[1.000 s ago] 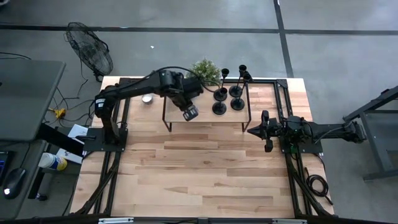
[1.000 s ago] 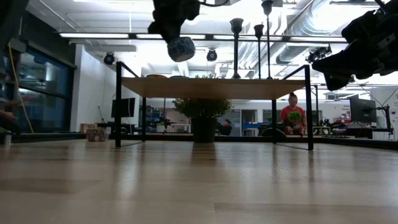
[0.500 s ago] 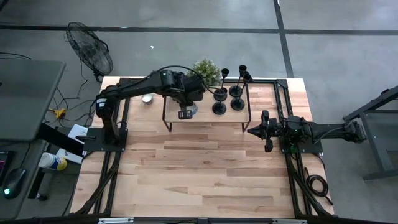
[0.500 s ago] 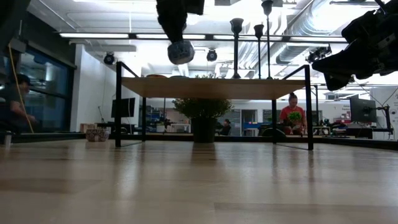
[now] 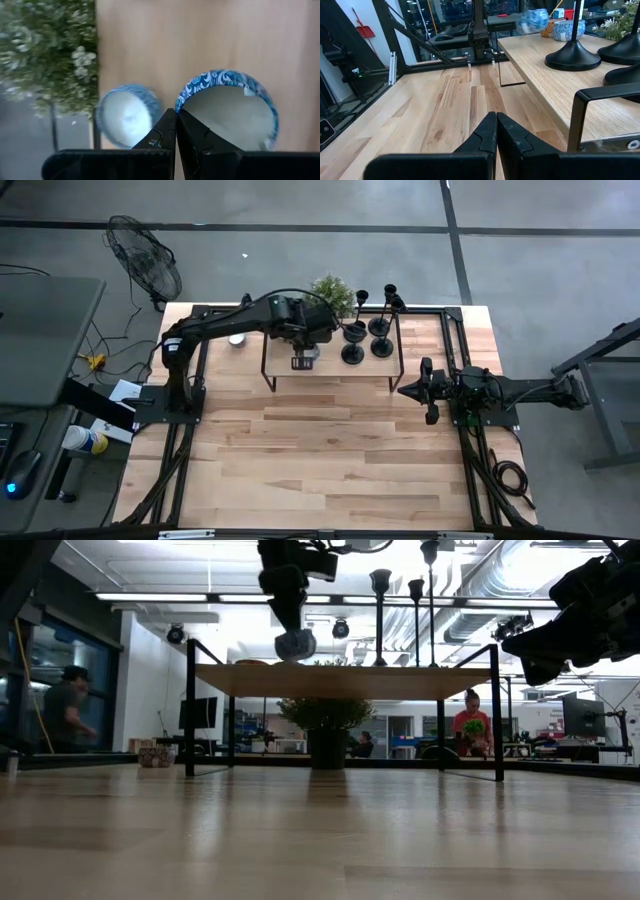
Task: Pick & Place candle stick holders
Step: Put the blue scented candle on the shelf aligned with the blue scented candle
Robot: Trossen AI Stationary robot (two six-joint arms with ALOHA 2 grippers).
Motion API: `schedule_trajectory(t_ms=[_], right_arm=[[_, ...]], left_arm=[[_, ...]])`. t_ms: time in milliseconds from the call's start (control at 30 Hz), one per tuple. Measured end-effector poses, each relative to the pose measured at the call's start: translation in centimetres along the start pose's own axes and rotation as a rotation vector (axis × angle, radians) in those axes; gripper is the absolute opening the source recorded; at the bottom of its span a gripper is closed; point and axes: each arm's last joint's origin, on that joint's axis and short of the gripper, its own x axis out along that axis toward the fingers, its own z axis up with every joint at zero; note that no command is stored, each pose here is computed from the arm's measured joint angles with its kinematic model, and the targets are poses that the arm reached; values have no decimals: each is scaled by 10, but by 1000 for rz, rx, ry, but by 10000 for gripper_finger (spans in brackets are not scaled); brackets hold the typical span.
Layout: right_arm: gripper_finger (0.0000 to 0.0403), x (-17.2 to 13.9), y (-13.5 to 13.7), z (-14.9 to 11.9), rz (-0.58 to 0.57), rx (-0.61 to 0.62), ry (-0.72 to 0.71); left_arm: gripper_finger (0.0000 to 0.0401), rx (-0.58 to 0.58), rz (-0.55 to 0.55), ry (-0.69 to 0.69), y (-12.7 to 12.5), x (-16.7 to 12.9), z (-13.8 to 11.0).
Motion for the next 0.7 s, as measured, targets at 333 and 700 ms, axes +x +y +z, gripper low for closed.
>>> schedule_trajectory(t_ms=[333,700], right_arm=[[0,0,0,0,0,0,0],[0,0,0,0,0,0,0]], left_arm=[[0,51,20,3,0,0,0],[0,158,12,1,0,0,0]])
